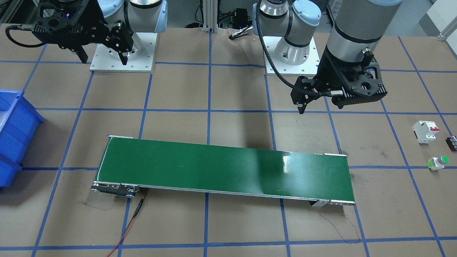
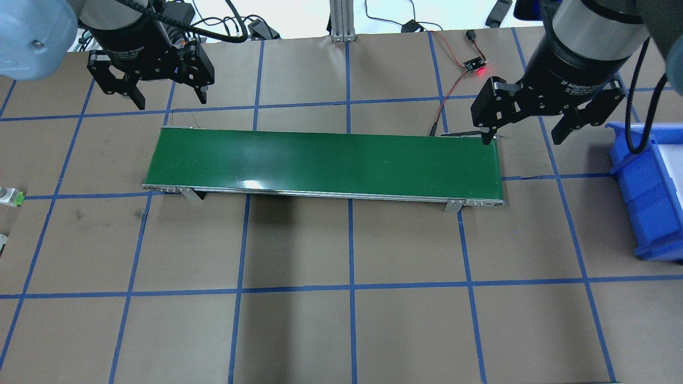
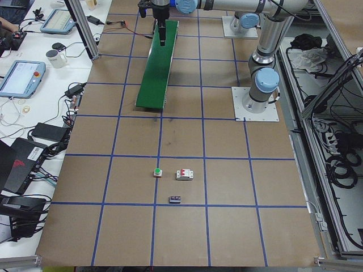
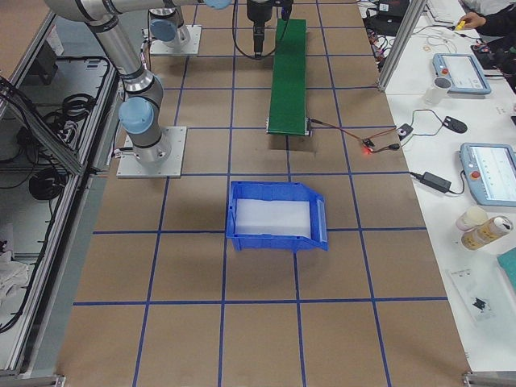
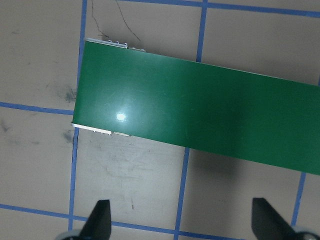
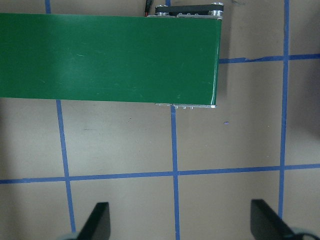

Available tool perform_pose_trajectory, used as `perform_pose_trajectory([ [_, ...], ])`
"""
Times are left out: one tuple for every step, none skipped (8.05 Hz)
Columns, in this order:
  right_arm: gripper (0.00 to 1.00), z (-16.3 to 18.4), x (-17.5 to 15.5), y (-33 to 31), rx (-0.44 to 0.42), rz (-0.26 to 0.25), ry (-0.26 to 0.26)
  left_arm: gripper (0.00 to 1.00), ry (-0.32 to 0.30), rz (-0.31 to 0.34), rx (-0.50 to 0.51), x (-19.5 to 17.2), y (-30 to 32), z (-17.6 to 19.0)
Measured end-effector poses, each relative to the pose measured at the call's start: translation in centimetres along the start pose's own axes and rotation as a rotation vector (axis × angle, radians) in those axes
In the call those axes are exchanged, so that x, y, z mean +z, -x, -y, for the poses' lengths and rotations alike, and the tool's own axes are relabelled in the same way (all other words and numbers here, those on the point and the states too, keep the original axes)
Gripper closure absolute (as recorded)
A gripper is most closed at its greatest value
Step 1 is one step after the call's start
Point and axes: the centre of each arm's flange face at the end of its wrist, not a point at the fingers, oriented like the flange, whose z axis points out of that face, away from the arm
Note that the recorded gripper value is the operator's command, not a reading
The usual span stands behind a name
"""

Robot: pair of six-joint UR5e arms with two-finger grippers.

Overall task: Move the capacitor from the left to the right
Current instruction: 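Move the left gripper down toward the capacitor beside the conveyor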

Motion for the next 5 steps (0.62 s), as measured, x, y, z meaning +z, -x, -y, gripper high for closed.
perform_pose_trajectory([
  [0.0,0.2,0.0,0.0,0.001,0.002,-0.006,0.0,-0.002,-0.002,-0.011,-0.1,-0.2,-0.1],
  [0.0,0.4,0.0,0.0,0.002,0.003,-0.019,0.0,-0.001,-0.009,-0.016,-0.1,-0.3,-0.2],
  [0.0,0.5,-0.1,0.0,0.003,0.004,-0.027,0.0,0.001,-0.013,-0.016,-0.1,-0.3,-0.3],
  [0.0,0.6,-0.1,-0.1,0.003,0.002,-0.03,0.0,-0.003,-0.013,-0.02,-0.1,0.2,0.0],
  [0.0,0.6,-0.1,-0.1,0.004,0.001,-0.03,0.0,-0.006,-0.007,-0.021,-0.1,1.5,0.6],
])
